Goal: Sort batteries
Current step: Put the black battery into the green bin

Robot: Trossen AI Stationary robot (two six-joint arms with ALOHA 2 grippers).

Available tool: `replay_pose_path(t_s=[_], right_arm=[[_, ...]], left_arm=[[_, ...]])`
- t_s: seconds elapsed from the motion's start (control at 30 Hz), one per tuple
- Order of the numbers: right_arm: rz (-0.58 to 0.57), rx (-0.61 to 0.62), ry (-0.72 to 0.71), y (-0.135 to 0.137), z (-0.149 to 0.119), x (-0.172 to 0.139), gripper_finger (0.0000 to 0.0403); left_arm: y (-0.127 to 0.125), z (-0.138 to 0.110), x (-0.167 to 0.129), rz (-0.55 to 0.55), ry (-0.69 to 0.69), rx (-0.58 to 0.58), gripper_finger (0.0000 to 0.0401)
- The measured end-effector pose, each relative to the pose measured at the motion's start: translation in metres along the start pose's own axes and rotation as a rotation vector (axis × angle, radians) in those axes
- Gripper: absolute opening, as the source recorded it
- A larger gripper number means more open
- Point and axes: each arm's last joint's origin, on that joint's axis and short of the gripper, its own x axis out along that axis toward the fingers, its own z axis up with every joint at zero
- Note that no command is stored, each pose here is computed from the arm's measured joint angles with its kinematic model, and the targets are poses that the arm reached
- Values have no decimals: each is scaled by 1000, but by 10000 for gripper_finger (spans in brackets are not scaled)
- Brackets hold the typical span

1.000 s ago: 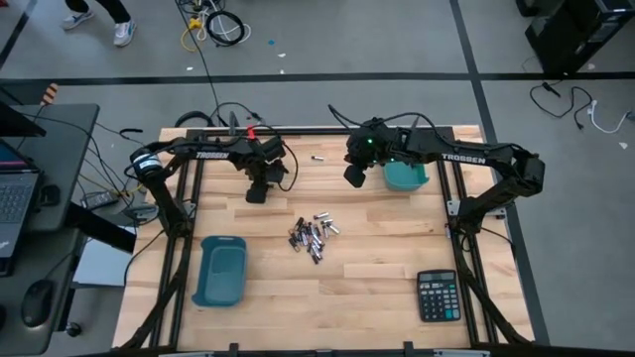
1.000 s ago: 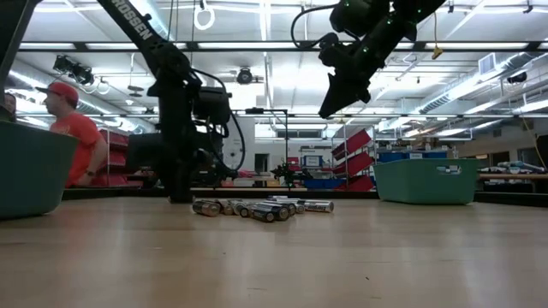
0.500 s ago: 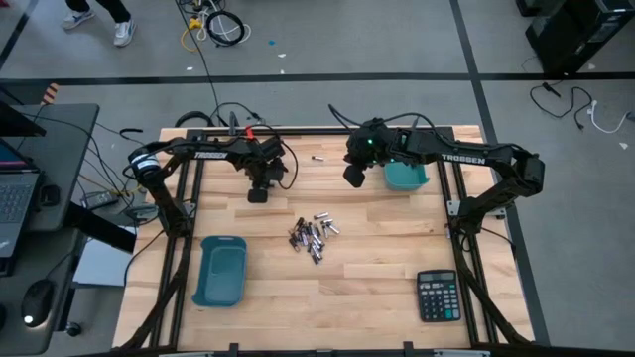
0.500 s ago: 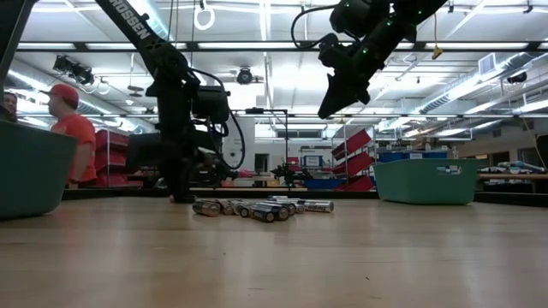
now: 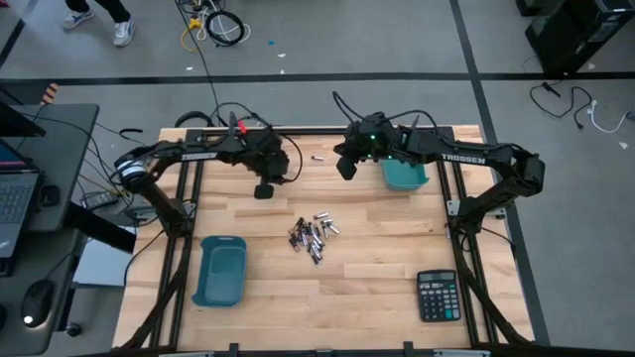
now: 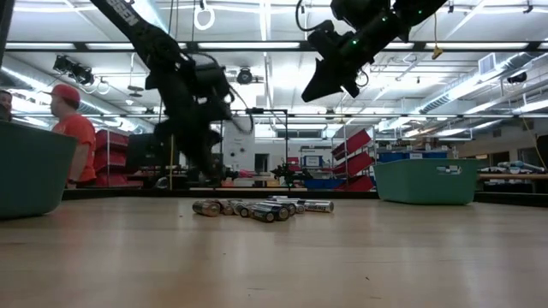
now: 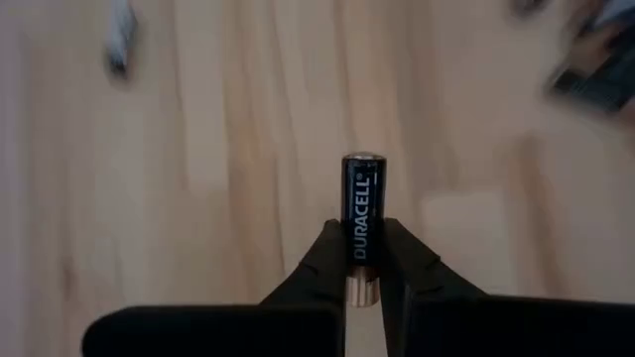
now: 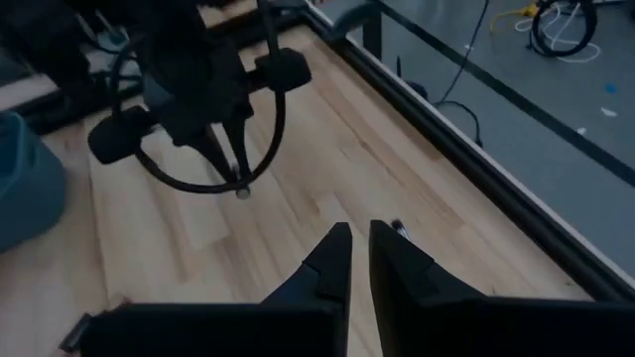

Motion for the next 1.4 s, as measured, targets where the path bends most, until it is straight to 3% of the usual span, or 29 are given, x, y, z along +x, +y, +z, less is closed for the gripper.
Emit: replay_pose_path(t_s=[0.13,0.27,0.43,0.57,0.83,1.1,1.4], right_arm=[[84,-109,-30,15,1,0,28],[164,-282,-188,44,-2,1,27],[114,-409,-458,69,-16,0,30],[52,-433,-573,76,-29,-3,39],[40,-432,-567,84,-38,-3,106],[45,-436,-559,85,-39,-3,178],[45,-437,-566,85,-39,-3,195]], left_arm=[[-1,13,-20,-12,-173,40,17],[-4,31,-39,-30,-387,118,17],[-9,52,-49,-16,-574,218,17],[-15,64,-52,-3,-661,285,17],[-21,78,-57,42,-765,362,17],[-19,84,-63,80,-835,367,17],[-20,87,-65,86,-871,367,17]])
